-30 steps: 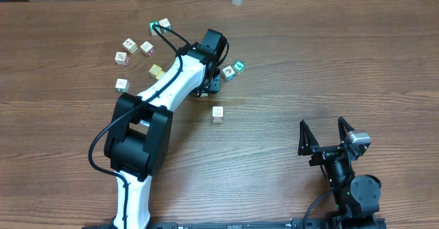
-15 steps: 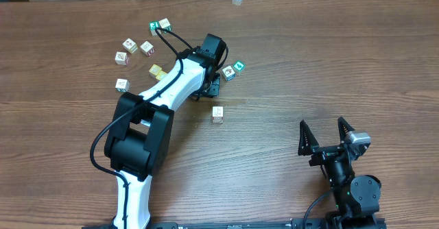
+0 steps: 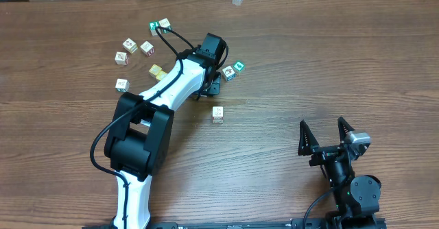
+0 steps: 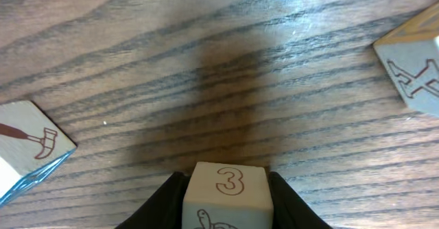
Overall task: Form a tower
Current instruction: 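Lift the turtle '3' block with the left gripper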
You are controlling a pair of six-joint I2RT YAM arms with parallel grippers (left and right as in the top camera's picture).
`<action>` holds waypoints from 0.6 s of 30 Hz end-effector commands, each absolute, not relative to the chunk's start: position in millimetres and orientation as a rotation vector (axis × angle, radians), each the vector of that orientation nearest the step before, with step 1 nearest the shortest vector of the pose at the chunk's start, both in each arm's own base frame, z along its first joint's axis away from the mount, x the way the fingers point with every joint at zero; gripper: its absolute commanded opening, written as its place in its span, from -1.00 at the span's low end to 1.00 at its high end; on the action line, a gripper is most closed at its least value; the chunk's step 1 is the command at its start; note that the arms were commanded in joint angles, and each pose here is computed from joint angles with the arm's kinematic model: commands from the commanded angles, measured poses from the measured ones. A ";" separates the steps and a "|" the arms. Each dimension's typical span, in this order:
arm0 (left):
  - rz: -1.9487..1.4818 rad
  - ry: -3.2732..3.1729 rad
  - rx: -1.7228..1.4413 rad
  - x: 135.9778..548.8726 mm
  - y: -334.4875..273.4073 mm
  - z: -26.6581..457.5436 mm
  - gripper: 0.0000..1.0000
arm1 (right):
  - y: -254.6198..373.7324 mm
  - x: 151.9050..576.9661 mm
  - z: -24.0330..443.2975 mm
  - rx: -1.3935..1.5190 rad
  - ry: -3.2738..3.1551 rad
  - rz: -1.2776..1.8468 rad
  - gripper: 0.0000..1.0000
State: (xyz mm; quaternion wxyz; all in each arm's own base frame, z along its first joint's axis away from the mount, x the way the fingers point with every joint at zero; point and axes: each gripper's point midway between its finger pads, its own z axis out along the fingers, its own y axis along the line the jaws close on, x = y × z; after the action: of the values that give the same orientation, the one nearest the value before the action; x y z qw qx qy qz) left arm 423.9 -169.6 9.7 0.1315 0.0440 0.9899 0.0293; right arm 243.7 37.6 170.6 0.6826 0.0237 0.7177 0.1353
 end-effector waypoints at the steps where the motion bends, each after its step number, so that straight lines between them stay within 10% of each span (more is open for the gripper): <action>1: 0.121 2.891 0.153 421.2 -164.6 -0.7 -0.40 | 37.1 243.7 169.6 0.058 1.602 0.307 1.00; 18: 0.072 2.822 0.124 428.2 -166.7 35.8 -0.66 | 37.1 243.7 169.6 0.058 1.602 0.307 1.00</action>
State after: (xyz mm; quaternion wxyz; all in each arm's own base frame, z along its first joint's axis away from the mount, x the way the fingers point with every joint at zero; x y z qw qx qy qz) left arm 423.9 -169.0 10.7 0.1323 0.0490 0.9895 0.0314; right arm 243.6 37.7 170.6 0.6826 0.0234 0.7177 0.1353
